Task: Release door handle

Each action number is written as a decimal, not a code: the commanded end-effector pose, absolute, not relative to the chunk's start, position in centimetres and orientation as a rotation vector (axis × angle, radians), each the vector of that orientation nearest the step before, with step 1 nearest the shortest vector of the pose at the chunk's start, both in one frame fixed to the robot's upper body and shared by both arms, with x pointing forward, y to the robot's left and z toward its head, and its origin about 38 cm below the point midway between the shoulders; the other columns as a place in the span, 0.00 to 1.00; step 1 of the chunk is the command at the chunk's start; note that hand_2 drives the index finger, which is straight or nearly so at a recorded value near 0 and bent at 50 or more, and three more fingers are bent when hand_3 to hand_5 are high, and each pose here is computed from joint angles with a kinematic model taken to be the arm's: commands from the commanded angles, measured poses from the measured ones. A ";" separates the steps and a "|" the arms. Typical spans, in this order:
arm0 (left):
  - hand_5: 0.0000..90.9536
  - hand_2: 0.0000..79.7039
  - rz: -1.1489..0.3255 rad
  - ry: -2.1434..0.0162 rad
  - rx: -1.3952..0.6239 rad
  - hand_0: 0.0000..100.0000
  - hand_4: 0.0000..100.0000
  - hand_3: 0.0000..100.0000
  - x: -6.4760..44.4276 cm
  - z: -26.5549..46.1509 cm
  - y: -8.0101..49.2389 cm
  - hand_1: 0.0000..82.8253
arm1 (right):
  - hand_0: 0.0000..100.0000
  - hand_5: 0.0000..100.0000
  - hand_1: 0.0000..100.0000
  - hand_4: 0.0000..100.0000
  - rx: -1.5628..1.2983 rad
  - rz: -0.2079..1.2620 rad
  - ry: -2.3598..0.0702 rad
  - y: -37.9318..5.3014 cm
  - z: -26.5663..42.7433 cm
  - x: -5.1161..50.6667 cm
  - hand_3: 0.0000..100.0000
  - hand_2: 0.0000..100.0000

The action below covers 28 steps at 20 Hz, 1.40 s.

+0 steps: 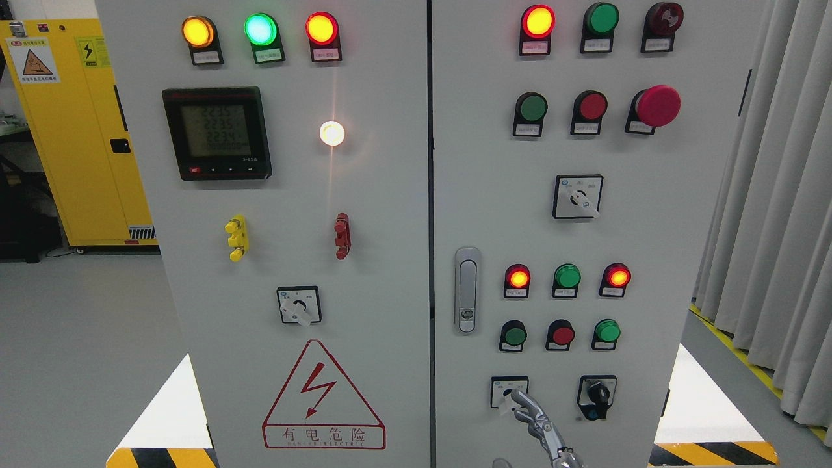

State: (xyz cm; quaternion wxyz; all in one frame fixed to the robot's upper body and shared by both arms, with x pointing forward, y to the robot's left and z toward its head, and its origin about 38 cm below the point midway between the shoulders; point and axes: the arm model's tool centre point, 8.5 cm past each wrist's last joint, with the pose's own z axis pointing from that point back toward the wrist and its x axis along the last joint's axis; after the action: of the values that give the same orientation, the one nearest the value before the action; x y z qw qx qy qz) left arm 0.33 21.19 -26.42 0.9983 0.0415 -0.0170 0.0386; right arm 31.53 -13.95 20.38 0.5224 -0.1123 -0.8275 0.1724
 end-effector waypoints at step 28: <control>0.00 0.00 0.077 -0.075 0.080 0.12 0.00 0.00 2.6 -26.4 21.1 0.67 | 0.45 1.00 0.29 0.98 -1.341 0.989 -1.888 -9.8 21.6 39.7 0.98 0.00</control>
State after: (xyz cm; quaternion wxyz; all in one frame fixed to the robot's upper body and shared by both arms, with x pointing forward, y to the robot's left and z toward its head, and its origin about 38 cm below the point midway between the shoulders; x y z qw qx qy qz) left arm 0.32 21.19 -26.42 0.9983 0.0414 -0.0165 0.0384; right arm 38.28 -10.74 23.49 0.3097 -0.4940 -0.7387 0.3381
